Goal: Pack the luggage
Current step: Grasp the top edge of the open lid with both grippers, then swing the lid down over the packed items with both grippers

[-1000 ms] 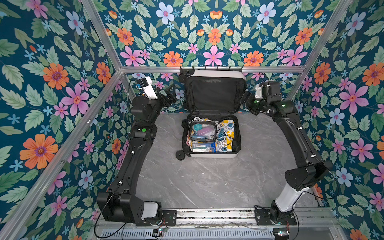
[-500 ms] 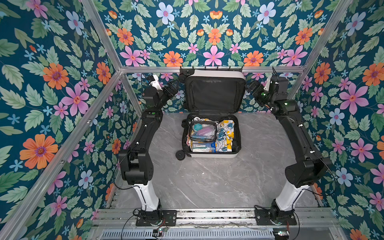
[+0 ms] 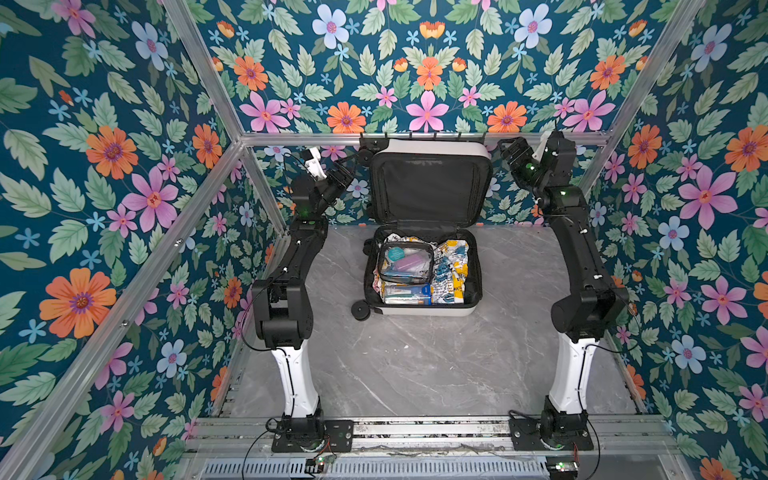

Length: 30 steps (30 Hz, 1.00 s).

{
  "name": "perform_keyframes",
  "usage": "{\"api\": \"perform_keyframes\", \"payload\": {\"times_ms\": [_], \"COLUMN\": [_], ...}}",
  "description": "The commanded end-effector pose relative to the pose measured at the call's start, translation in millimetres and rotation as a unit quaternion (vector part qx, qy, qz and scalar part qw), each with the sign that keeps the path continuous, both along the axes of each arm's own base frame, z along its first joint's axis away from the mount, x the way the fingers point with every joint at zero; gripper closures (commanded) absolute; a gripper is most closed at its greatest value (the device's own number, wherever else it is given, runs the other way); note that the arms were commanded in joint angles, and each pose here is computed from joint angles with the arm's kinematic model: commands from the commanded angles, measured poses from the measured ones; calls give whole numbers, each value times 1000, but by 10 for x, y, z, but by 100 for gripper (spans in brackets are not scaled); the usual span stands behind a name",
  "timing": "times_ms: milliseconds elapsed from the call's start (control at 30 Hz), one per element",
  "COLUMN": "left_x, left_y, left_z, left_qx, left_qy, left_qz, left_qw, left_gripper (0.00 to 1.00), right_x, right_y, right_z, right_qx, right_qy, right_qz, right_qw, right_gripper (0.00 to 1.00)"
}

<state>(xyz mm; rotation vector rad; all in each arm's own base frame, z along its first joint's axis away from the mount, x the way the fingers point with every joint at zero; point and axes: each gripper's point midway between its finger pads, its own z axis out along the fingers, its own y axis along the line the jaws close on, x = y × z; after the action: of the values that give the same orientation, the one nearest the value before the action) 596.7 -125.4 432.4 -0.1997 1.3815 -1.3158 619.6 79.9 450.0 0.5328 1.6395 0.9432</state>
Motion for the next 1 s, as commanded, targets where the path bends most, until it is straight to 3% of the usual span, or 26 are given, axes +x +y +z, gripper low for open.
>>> {"api": "perform_keyframes", "payload": {"times_ms": [0,167,600,967], "left_x": [-10,37,115,-450], "left_y": [-106,-239,-539,-474], "left_z": [50,10,-136,92], "left_qx": [11,30,49,41], "left_qy": [-19,-19,0,-50], "left_qz": [-21,-33,-58,-60], "left_qw": [1000,999,997,996], "left_gripper": [17,17,17,18], "right_x": [57,184,108,-222], "right_y": [184,294,455,448], "right_z": [-50,-245,-399,-269], "right_qx": [28,50,33,20], "right_qy": [12,26,33,22], "right_qz": [45,70,98,95], "right_qw": [998,996,994,995], "right_gripper": [7,10,12,14]}}
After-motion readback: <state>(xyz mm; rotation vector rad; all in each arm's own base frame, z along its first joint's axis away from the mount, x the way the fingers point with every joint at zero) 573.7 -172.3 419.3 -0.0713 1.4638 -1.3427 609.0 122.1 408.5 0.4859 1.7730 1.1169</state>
